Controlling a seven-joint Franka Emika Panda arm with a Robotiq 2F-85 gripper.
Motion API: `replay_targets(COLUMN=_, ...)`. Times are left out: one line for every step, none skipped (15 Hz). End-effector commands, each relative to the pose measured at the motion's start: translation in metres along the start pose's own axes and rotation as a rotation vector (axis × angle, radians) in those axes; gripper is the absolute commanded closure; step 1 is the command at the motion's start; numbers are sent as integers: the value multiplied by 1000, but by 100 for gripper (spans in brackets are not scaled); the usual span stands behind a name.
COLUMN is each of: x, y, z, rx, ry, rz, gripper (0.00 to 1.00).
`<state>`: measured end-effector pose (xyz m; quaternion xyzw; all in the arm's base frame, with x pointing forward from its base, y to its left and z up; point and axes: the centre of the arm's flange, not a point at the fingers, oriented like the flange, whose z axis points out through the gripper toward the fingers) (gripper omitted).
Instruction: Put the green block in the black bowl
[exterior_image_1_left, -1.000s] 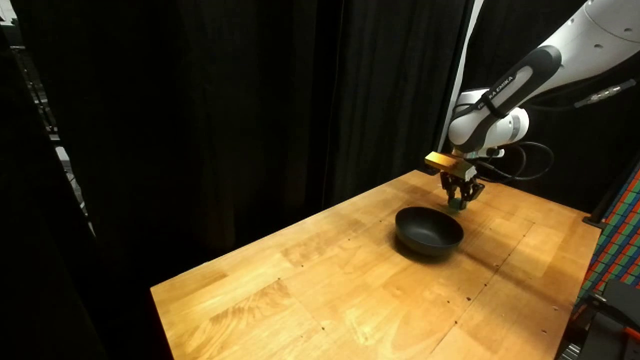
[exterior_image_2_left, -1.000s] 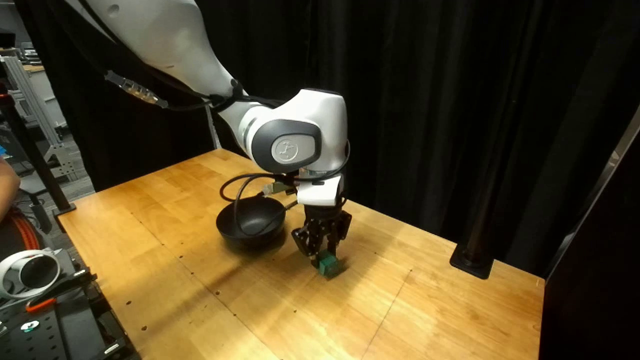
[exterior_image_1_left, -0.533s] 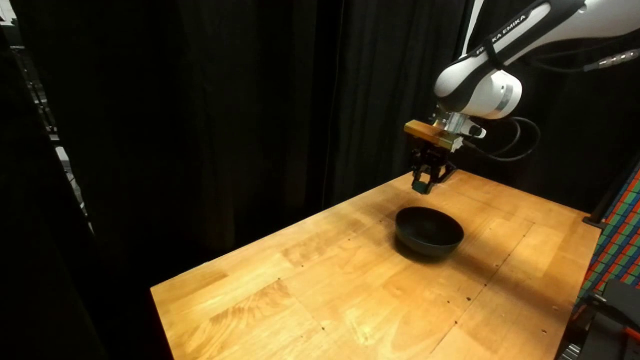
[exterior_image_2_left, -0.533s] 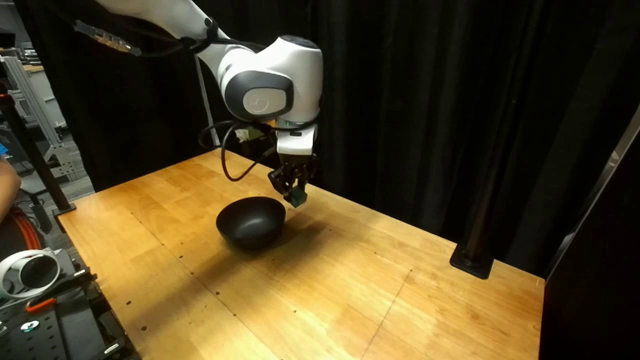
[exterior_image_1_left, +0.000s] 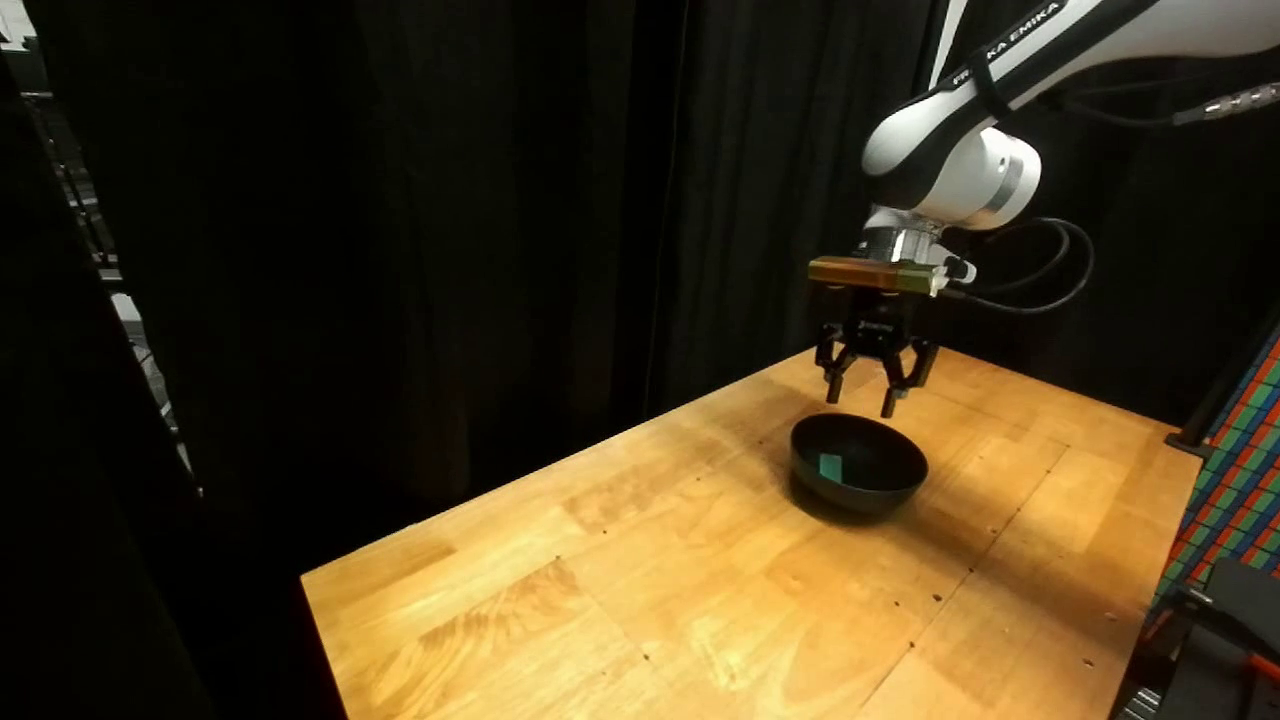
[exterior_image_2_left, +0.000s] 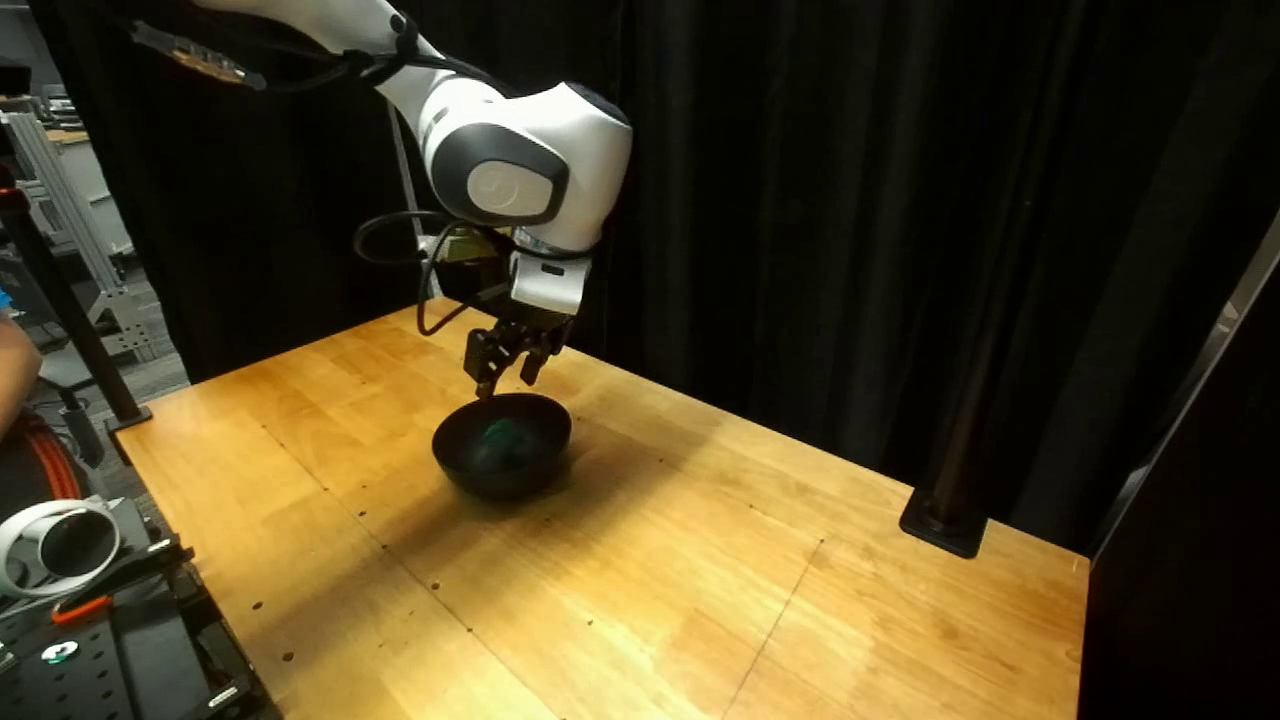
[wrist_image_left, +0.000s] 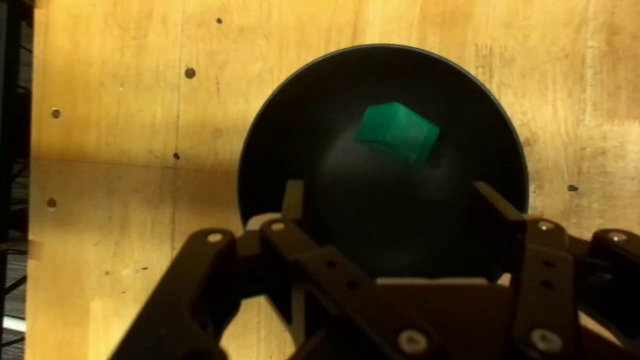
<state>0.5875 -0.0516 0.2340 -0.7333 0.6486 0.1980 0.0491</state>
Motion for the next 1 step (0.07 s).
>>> replay_targets(x=1, y=33, z=-27, rx=-17, ry=14, rz=-33, gripper=0)
